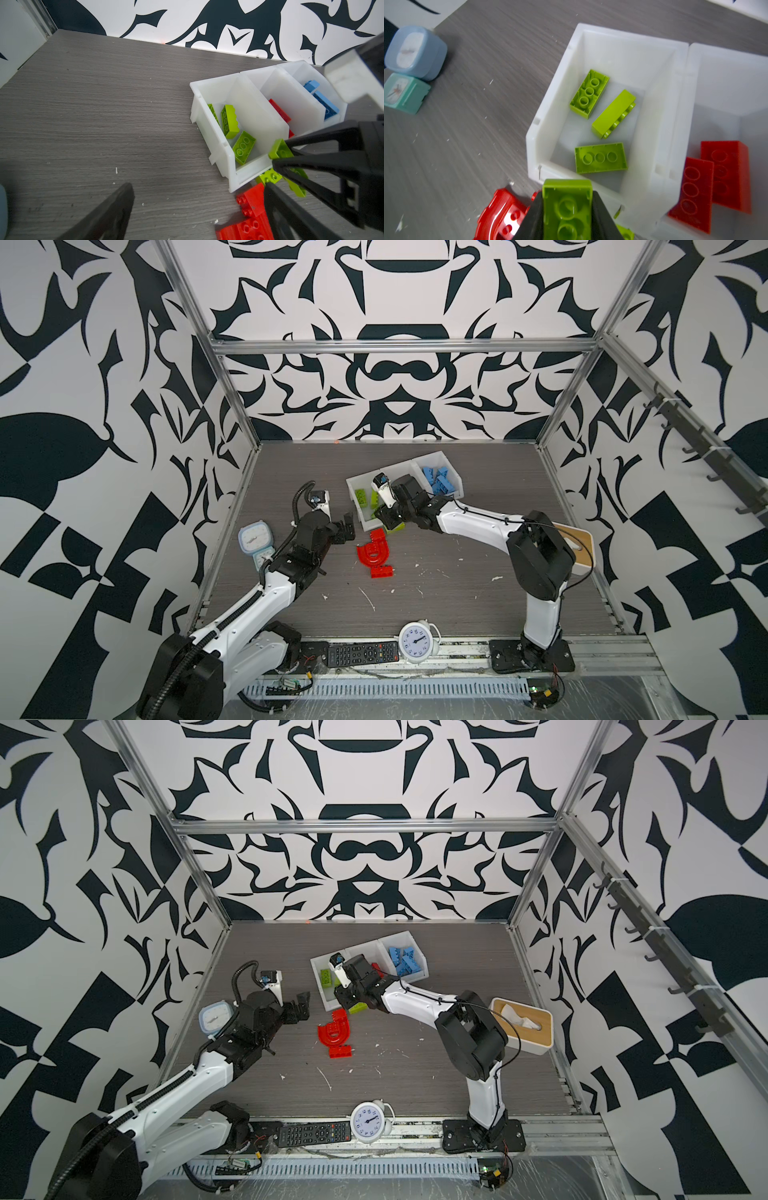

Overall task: Sort the legos into containers by color
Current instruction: 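Carry the lime-green brick into the compartment nearest the left arm and release, then move the right gripper down to the red curved piece in the pile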

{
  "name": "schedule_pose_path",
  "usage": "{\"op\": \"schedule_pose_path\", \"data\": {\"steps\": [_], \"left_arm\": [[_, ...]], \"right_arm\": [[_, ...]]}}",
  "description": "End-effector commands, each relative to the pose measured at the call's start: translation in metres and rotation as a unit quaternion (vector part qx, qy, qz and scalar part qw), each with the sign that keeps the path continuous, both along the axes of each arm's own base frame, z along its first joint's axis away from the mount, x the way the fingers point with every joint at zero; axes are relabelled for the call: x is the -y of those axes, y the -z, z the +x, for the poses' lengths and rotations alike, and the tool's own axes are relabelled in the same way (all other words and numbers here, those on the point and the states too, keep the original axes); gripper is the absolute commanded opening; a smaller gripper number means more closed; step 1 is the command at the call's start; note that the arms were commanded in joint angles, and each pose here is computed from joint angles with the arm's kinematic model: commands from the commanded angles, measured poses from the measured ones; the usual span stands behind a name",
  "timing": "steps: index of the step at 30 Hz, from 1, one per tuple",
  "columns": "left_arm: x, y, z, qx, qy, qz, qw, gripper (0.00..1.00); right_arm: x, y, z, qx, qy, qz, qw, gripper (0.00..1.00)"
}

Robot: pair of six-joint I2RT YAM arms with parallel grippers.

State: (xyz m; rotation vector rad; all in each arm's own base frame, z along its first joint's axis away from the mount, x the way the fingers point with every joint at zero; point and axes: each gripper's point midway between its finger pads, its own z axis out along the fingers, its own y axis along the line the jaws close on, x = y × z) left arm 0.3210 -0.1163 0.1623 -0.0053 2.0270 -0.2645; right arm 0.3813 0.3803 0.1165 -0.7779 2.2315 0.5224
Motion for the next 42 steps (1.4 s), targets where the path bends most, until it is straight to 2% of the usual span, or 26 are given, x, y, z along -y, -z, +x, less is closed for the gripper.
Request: {"op": "schedule_pose_path", "data": {"steps": [1,10,17,22,26,29,33,36,42], "left_arm": [[-0.004,0.0,0.0,0.006,-0.008,-0.002,1.0,1.0],[-0.004,-0.001,0.0,0.007,-0.008,-0.004,1.0,1.0],[-0.004,-0.002,-0.001,0.008,-0.008,-0.006,1.0,1.0],[-0.004,-0.002,-0.001,0.008,-0.007,-0.006,1.0,1.0],[-0.004,-0.001,0.0,0.007,-0.008,-0.007,1.0,1.0],[-0.004,-0.001,-0.001,0.007,-0.009,-0.007,1.0,1.0],[-0.006,-0.003,-0.001,0.01,-0.014,-0.015,1.0,1.0],[-0.01,-0.002,-0.002,0.009,-0.02,-0.029,0.999,1.0],[-0.021,-0.003,-0.002,0.009,-0.035,-0.046,0.998,1.0]], "right_arm": [[-0.004,-0.035,0.034,0.052,0.06,0.026,0.996,0.18],[-0.012,-0.031,0.057,0.071,0.091,0.031,0.993,0.21],[-0.013,-0.028,0.063,0.076,0.1,0.024,0.992,0.28],[-0.011,-0.026,0.065,0.08,0.106,0.018,0.991,0.39],[-0.012,-0.026,0.066,0.077,0.104,0.014,0.991,0.53],[-0.014,-0.027,0.061,0.072,0.091,0.016,0.993,0.57],[-0.025,-0.036,0.037,0.061,0.042,0.024,0.997,0.59],[-0.03,-0.041,0.006,0.053,-0.002,0.005,0.999,0.59],[-0.024,-0.04,-0.08,0.0,-0.134,-0.025,0.991,0.59]]}}
